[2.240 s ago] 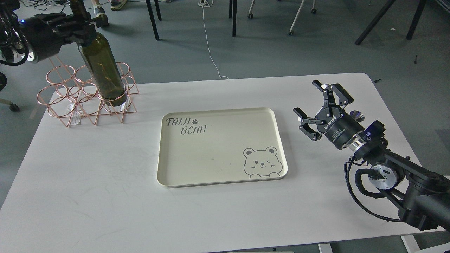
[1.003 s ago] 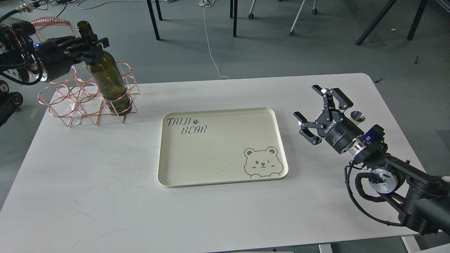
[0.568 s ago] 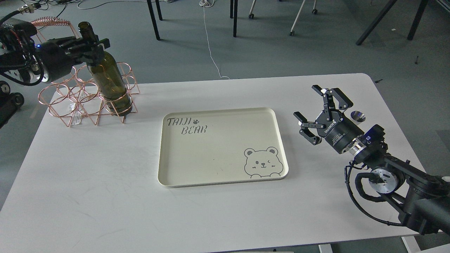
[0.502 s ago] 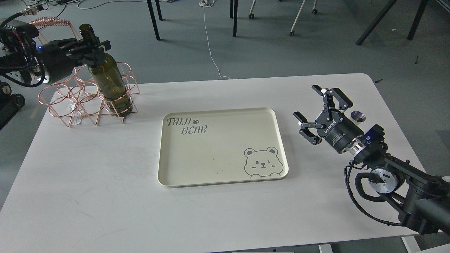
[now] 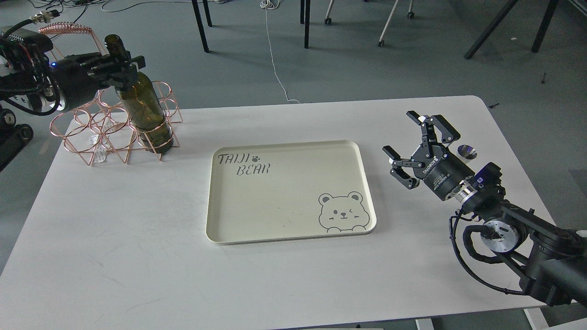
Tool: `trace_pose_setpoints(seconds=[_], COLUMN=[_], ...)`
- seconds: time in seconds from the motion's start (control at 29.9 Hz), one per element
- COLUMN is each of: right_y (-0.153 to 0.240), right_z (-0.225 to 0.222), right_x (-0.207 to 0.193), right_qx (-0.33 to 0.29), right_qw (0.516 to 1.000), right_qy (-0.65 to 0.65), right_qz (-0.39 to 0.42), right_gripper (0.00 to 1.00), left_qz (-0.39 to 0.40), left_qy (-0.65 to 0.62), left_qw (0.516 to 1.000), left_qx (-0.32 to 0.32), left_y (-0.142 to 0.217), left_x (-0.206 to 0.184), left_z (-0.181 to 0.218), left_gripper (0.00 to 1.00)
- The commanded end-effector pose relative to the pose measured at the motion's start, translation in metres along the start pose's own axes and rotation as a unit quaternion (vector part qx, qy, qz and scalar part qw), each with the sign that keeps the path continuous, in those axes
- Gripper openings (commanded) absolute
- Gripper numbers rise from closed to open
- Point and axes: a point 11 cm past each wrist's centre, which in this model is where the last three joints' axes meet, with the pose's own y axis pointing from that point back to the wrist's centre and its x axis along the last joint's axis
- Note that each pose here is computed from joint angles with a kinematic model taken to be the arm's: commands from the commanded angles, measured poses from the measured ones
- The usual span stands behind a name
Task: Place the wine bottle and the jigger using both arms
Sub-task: 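Lower the bottle with the left gripper into a rack slot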
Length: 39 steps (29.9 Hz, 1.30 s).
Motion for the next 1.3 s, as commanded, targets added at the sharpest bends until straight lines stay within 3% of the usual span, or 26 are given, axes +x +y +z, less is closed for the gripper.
trace_pose_setpoints(seconds=[0.0, 0.1, 0.13, 0.33, 0.54, 0.97, 1.2, 1.24, 1.27], right_y=[-0.0002, 0.0001, -0.0002, 0.0005, 0.0005, 0.0014, 0.0017, 0.0017, 0.0017], right_z=[-0.0004, 0.0001, -0.0004, 0.0002, 0.0003, 0.0024, 0.002, 0.002, 0.0021], right_x=[-0.0002, 0.0002, -0.0001, 0.0005, 0.0005, 0.0, 0.0005, 0.0005, 0.0004], right_qx=[0.001, 0.0, 0.001, 0.0, 0.0, -0.001, -0.001, -0.001, -0.002], right_qw=[1.0, 1.0, 1.0, 1.0, 1.0, 1.0, 1.0, 1.0, 1.0], right_qy=[0.0, 0.0, 0.0, 0.0, 0.0, -0.002, -0.002, -0.002, -0.001], right_qz=[0.0, 0.0, 0.0, 0.001, 0.001, 0.001, 0.002, 0.002, 0.001], right_gripper=[0.99, 0.99, 0.99, 0.99, 0.99, 0.99, 0.99, 0.99, 0.99], left_qz=[0.002, 0.003, 0.003, 0.005, 0.011, 0.01, 0.005, 0.004, 0.004], left_qy=[0.0, 0.002, 0.003, 0.004, 0.004, 0.007, 0.005, 0.004, 0.004], left_qw=[1.0, 1.0, 1.0, 1.0, 1.0, 1.0, 1.0, 1.0, 1.0], left_qx=[-0.001, -0.001, -0.004, -0.005, -0.005, -0.011, -0.01, -0.009, -0.009], left_y=[-0.0006, -0.0006, -0.0021, -0.0032, -0.0032, -0.0071, -0.0058, -0.0054, -0.0054], left_x=[0.001, 0.0012, 0.0006, 0.0016, 0.0051, 0.0027, 0.0007, 0.0004, 0.0004], left_z=[0.0008, 0.0008, 0.0025, 0.0038, 0.0039, 0.0084, 0.0072, 0.0066, 0.0066], left_gripper=[0.09, 0.5, 0.59, 0.8, 0.93, 0.89, 0.58, 0.47, 0.27])
